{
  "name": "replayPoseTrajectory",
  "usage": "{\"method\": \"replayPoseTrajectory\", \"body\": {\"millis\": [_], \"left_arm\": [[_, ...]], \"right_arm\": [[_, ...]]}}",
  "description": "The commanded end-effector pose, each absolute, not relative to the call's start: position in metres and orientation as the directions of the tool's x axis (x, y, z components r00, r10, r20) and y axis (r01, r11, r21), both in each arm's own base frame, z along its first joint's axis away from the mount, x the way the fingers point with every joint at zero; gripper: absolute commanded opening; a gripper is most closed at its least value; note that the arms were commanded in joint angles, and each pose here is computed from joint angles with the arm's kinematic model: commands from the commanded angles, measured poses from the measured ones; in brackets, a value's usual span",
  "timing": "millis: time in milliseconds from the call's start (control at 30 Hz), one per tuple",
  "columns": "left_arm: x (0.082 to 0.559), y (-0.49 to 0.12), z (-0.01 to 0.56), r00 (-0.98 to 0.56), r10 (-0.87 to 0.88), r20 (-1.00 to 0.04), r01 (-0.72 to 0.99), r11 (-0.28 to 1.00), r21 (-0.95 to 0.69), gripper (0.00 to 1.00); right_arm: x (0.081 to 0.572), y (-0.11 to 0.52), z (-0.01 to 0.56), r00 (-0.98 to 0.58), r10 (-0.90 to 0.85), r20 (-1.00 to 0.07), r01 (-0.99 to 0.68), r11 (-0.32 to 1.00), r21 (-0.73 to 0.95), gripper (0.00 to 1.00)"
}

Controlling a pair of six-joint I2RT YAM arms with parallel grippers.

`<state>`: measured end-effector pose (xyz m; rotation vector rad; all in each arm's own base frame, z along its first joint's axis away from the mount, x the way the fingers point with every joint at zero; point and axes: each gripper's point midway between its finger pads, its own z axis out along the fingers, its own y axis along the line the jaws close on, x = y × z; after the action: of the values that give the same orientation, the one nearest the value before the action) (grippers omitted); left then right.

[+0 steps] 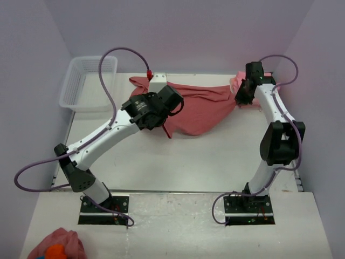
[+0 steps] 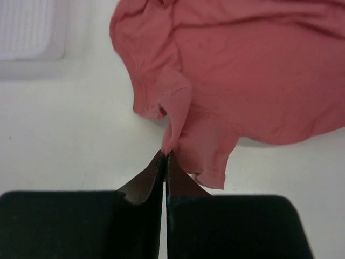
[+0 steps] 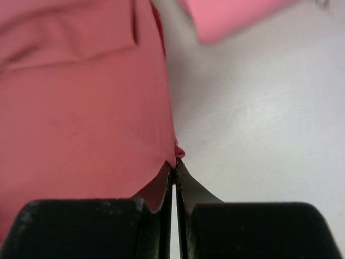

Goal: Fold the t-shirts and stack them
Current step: Flatten out the tshirt

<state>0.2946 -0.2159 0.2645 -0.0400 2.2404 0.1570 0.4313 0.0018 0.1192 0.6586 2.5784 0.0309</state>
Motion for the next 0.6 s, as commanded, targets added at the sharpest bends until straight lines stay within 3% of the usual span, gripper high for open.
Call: {"method": "replayPoseTrajectory", "body": {"millis": [0, 300, 500, 567], "left_arm": [[0.302, -0.181, 0.365, -0.407, -0.055, -0.912, -0.175, 0.984, 0.019, 0.00], [0.263, -0.102, 0.535, -0.011, -0.242, -0.970, -0.130, 0.962, -0.238, 0.00], [0.212, -0.043, 0.623, 0.220, -0.394, -0.892, 0.007, 0.915, -0.403, 0.00], [0.190, -0.034, 0.654, 0.290, -0.458, -0.840, 0.143, 0.889, -0.435, 0.00]], "right_arm": [[0.443, 0.011, 0.259, -0.614, 0.375, -0.694, 0.324, 0.922, 0.210, 0.00], [0.364, 0.018, 0.446, -0.328, 0.273, -0.904, 0.127, 0.961, 0.244, 0.00], [0.279, 0.024, 0.541, -0.069, 0.249, -0.966, -0.020, 0.968, 0.251, 0.00], [0.251, 0.025, 0.560, -0.006, 0.246, -0.969, -0.057, 0.968, 0.246, 0.00]]}}
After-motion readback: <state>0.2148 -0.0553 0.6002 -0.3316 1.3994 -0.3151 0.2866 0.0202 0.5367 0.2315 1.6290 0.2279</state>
